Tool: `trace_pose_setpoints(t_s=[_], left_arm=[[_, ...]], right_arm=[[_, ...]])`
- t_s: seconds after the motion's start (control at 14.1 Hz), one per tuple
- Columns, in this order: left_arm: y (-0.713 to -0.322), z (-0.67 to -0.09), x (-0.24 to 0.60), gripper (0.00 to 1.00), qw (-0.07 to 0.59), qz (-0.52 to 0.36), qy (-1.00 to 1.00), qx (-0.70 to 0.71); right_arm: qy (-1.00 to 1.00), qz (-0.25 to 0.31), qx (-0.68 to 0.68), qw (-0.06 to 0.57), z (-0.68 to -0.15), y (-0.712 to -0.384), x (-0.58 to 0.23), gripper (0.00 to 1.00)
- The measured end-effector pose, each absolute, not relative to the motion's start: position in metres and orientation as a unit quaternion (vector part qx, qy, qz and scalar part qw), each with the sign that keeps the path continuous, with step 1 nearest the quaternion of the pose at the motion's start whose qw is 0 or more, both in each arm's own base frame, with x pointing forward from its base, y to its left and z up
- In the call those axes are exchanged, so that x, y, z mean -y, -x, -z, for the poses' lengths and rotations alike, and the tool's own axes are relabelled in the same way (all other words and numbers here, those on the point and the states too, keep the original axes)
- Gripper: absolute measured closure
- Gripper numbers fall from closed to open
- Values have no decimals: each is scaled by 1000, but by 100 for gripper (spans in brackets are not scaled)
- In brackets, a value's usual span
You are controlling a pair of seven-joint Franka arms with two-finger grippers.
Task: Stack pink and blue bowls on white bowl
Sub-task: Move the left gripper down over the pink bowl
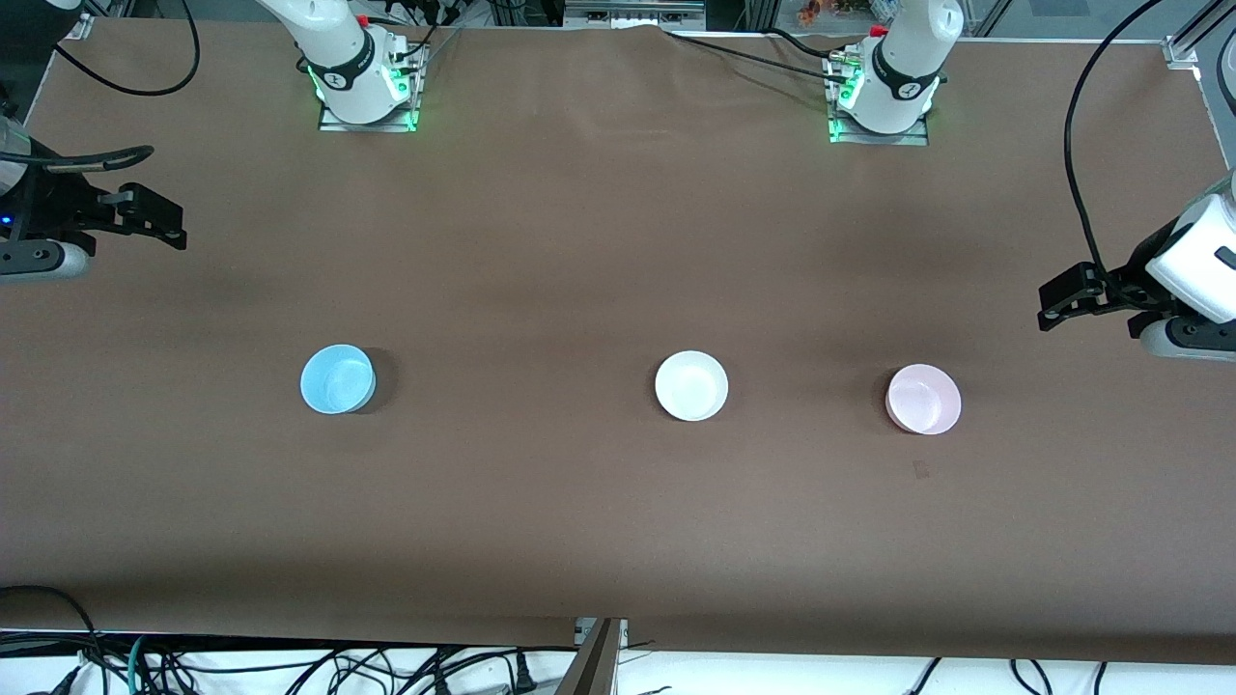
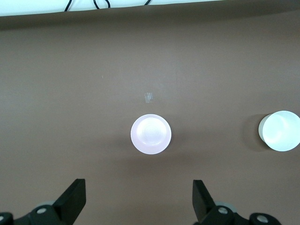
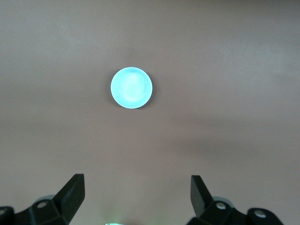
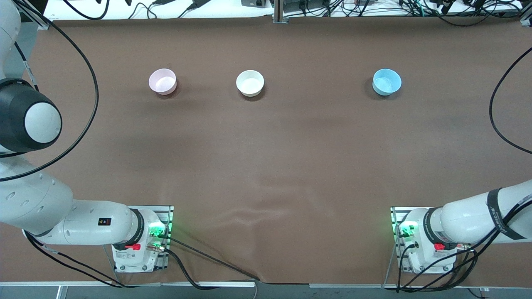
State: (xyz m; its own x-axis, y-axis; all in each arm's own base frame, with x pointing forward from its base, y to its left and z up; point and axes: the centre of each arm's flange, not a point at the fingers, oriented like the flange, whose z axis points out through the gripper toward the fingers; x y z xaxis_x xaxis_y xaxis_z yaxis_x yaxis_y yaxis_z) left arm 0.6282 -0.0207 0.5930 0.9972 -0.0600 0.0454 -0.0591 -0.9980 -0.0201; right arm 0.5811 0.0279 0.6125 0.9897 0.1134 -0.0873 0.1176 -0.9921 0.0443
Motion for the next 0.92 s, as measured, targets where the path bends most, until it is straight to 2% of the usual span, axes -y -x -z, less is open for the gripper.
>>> trace_pose_setpoints(t_s=[0.57,0.92], left_arm=[[-631,-586,15,0,10,17,999,-25],[-652,-536,-23,0,12,-9,1000,7]], right_arm=[[-997,42,-58,25,-613,-581,-28,0],[-997,42,-58,25,-613,-581,-28,0]])
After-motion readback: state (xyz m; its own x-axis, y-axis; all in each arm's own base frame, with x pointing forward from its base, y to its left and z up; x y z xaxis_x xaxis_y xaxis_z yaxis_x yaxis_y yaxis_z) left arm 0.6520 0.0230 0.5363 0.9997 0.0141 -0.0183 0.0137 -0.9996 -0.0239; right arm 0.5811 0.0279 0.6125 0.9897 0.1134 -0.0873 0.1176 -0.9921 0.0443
